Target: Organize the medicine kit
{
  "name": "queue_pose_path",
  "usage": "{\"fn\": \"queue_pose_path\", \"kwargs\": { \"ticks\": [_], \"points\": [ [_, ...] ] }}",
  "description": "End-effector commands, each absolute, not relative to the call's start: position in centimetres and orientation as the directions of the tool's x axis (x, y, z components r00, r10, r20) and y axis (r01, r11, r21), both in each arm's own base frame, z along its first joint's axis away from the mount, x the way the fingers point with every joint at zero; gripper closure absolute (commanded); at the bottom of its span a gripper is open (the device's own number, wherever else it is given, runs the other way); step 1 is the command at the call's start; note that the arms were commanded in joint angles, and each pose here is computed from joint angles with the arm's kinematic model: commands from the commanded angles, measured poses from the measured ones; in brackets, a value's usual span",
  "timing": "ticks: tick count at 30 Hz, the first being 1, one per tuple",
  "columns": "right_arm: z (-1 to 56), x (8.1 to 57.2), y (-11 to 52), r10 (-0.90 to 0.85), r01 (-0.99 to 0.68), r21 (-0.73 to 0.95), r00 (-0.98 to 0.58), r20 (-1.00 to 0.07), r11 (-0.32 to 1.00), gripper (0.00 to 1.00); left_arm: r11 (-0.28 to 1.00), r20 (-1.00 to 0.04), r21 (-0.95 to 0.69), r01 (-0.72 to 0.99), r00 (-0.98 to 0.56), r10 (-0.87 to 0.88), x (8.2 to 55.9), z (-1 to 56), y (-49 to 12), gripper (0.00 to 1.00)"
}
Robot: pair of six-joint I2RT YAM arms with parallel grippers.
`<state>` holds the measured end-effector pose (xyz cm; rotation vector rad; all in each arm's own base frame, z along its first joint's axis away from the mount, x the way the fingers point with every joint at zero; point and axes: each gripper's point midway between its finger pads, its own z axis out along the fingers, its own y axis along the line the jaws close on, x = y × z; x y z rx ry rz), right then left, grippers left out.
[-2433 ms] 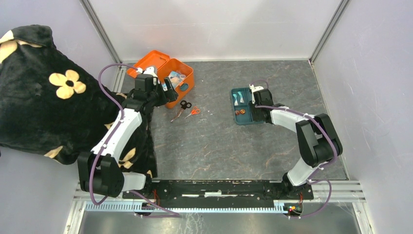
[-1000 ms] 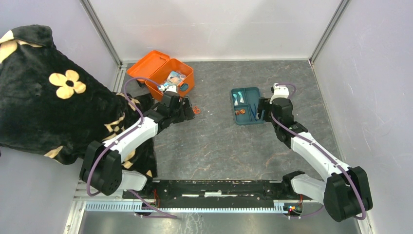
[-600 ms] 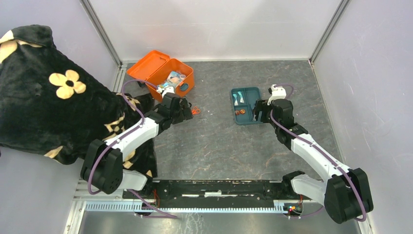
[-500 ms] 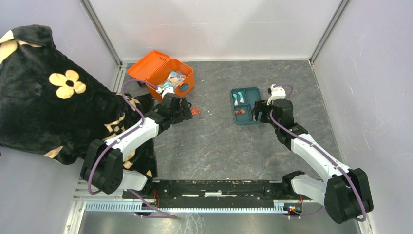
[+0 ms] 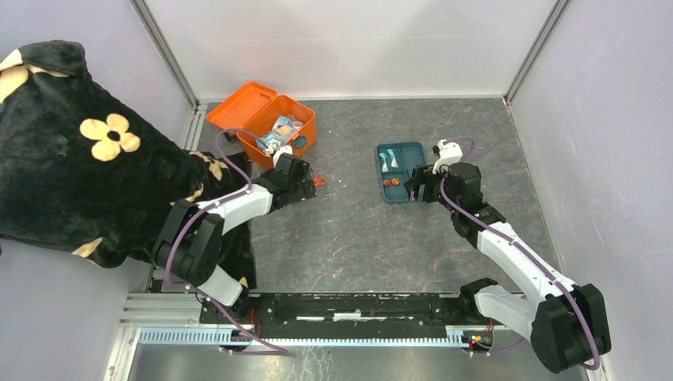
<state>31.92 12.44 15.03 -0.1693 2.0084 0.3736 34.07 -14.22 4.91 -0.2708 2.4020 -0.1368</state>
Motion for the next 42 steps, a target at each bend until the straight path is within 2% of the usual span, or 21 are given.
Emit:
{"fn": "queue_pose_path", "kwargs": {
  "ticks": [1,15,26,35,42],
  "points": [
    [16.0,31.9,12.7,0.031,-0.317,0.176,-0.415,-0.909,0.932,0.20,0.986,-0.707,-0.131,-0.108,-0.686,-0.169,36.9,6.0,-14.7,0.00],
    [16.4,31.6,13.0,0.016,-0.346,0.166,-0.397,-0.918,0.923,0.21,0.997,-0.708,0.061,-0.044,-0.706,0.012,39.9,5.2,-13.9,0.00],
    [16.0,31.2,13.9,0.009,-0.394,0.184,-0.406,-0.914,0.900,0.21,0.997,-0.663,0.074,0.011,-0.746,0.058,41.8,2.3,-14.1,0.02],
    [16.2,30.9,14.5,0.009,-0.425,0.192,-0.397,-0.918,0.885,0.22,0.992,-0.607,-0.055,0.115,-0.793,0.058,40.5,0.4,-16.8,0.26],
    [16.2,30.8,14.4,0.010,-0.423,0.193,-0.398,-0.917,0.885,0.22,0.981,-0.571,-0.131,0.146,-0.819,0.046,38.3,-0.2,-18.5,0.35]
  ]
}}
